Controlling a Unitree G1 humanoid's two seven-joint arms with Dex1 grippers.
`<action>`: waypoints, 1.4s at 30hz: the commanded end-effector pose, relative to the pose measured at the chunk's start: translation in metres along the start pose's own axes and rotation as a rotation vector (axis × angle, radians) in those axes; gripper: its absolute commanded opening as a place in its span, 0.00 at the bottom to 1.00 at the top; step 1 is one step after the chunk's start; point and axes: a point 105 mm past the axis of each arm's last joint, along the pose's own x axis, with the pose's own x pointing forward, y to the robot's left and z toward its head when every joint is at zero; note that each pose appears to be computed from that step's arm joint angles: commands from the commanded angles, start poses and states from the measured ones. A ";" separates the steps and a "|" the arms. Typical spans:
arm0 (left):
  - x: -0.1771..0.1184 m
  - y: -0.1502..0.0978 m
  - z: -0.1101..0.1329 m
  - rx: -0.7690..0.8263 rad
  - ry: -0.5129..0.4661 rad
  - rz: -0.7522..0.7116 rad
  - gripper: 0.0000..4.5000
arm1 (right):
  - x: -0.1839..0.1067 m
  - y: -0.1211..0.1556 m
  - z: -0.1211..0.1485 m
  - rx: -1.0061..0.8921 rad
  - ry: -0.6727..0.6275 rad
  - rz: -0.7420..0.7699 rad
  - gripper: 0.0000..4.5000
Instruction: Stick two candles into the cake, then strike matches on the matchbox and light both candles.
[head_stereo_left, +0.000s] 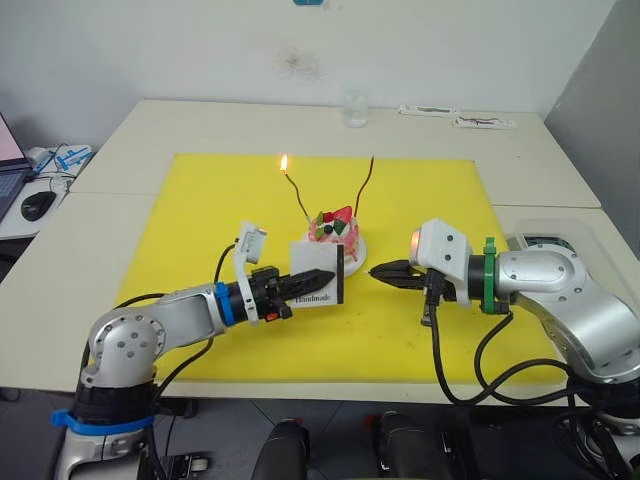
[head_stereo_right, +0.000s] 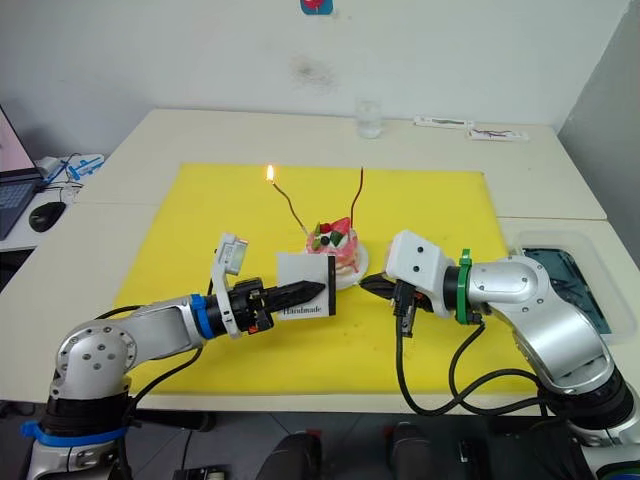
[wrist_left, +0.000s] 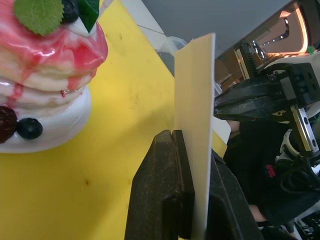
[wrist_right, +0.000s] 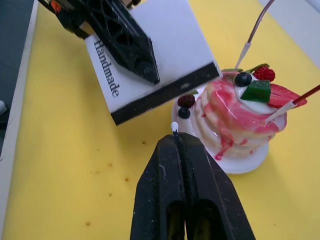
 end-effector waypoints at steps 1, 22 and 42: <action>0.005 -0.011 0.003 0.020 0.009 -0.059 0.00 | -0.001 -0.001 0.017 -0.057 -0.047 -0.030 0.01; 0.007 -0.019 0.002 0.016 0.013 -0.102 0.00 | 0.018 0.000 0.001 -0.129 0.011 -0.004 0.01; -0.016 -0.017 0.048 0.179 -0.111 -0.012 0.00 | 0.004 0.042 -0.022 -0.196 0.116 0.273 0.01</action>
